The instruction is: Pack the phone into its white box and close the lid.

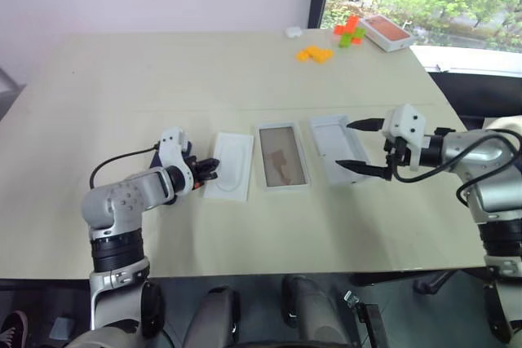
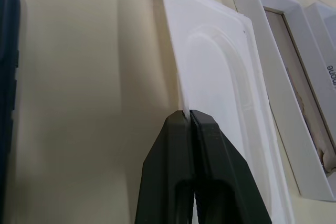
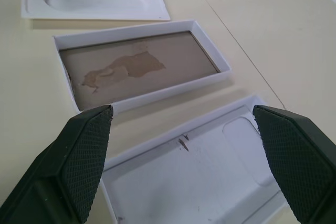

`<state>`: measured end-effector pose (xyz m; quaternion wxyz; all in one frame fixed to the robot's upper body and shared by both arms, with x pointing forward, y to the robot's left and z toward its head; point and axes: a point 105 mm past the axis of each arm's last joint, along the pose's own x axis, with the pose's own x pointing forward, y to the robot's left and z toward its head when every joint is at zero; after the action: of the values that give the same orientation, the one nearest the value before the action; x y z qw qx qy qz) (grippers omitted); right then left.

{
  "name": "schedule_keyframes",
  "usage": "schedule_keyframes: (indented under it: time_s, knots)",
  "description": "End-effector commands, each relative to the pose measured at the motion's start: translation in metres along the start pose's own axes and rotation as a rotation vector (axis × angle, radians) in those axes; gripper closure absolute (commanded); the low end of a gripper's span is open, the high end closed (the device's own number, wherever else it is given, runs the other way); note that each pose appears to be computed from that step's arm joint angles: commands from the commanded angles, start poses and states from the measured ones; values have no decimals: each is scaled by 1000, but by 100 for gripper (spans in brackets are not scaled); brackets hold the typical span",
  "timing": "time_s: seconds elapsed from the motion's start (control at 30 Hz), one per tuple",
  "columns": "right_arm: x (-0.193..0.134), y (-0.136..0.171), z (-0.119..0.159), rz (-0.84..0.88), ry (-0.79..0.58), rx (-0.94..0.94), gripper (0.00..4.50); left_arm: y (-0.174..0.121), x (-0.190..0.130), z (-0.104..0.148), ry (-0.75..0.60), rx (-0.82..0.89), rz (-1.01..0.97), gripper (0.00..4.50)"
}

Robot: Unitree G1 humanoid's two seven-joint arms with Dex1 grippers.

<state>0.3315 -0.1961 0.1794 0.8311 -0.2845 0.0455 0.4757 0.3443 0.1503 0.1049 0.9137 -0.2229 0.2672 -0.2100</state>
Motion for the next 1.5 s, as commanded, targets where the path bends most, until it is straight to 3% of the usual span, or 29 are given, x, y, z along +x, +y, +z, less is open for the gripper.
schedule_keyframes:
  time_s: [0.03,0.23,0.47,0.87,1.5]
  knots:
    - [-10,-7,12,-28,-54,3,0,0,-11,23,-77,-37,-16,449]
    - [-18,4,46,62,-249,170,0,-10,-23,40,-121,-127,-113,449]
    - [-21,8,56,72,-293,181,0,-33,-20,45,-153,-195,-174,449]
    - [-24,13,44,83,-257,181,0,-85,26,24,-121,-231,-73,449]
    - [-23,14,40,54,-233,177,0,-111,52,-5,2,-206,-85,449]
